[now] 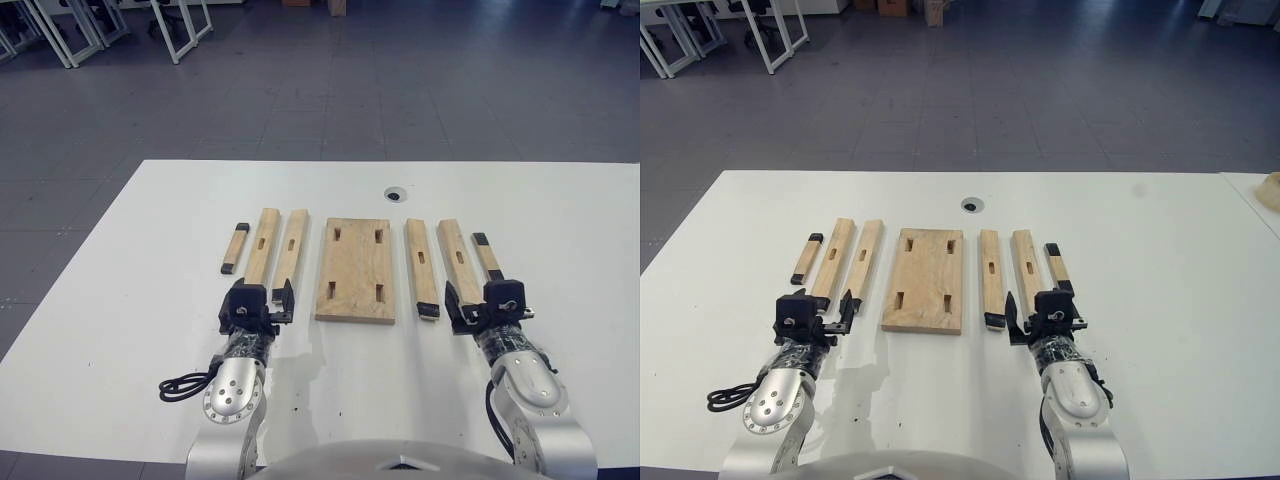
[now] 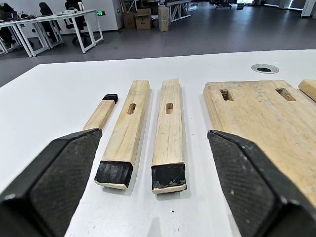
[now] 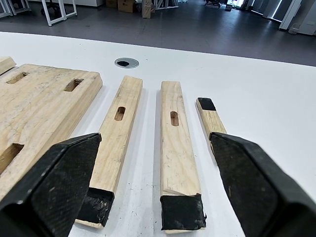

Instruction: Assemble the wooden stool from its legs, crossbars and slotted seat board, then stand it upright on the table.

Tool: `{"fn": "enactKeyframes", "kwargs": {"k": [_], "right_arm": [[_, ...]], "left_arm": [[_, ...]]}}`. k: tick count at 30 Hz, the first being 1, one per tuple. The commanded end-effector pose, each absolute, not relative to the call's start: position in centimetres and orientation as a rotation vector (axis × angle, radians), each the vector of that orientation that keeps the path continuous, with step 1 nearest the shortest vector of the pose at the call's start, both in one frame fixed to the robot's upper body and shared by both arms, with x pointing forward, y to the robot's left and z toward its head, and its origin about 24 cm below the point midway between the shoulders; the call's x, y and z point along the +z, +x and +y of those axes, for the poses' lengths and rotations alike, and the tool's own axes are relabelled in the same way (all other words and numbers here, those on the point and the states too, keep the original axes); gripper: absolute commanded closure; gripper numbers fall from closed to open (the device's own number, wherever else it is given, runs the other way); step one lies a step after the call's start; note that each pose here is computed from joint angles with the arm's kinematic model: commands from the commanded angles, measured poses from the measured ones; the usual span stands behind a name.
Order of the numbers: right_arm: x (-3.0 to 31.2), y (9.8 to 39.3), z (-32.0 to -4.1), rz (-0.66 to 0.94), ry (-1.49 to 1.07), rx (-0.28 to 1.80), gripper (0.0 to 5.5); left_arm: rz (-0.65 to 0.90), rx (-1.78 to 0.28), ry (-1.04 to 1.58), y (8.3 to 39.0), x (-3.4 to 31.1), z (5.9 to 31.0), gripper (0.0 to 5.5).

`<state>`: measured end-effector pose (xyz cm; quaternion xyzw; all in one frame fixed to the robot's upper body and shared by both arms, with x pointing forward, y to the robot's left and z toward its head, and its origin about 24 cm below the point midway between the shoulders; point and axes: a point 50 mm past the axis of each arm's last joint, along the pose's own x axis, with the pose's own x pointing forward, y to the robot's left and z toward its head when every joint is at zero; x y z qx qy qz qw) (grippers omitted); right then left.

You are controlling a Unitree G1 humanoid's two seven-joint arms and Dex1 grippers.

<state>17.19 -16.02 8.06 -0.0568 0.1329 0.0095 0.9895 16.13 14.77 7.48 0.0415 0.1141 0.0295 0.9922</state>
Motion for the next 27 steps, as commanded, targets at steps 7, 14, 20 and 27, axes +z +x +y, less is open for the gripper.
{"fn": "enactKeyframes", "kwargs": {"k": [7,14,20,27], "right_arm": [[7.6,17.7,-17.0,0.309,-0.07,0.099,1.46],[8.1,23.6,-23.5,0.329,-0.101,0.071,1.46],[7.2,26.4,-26.0,0.329,-0.117,0.085,1.46],[4.3,26.0,-26.0,0.376,-0.118,0.095,1.46]], "left_arm": [[0.249,0.1,0.069,15.7,7.4,15.0,1.53],[0.255,0.131,0.061,15.2,7.3,15.1,1.53],[0.251,0.123,0.064,15.6,7.3,15.3,1.53],[0.244,0.106,0.072,16.1,7.2,15.3,1.53]]}}
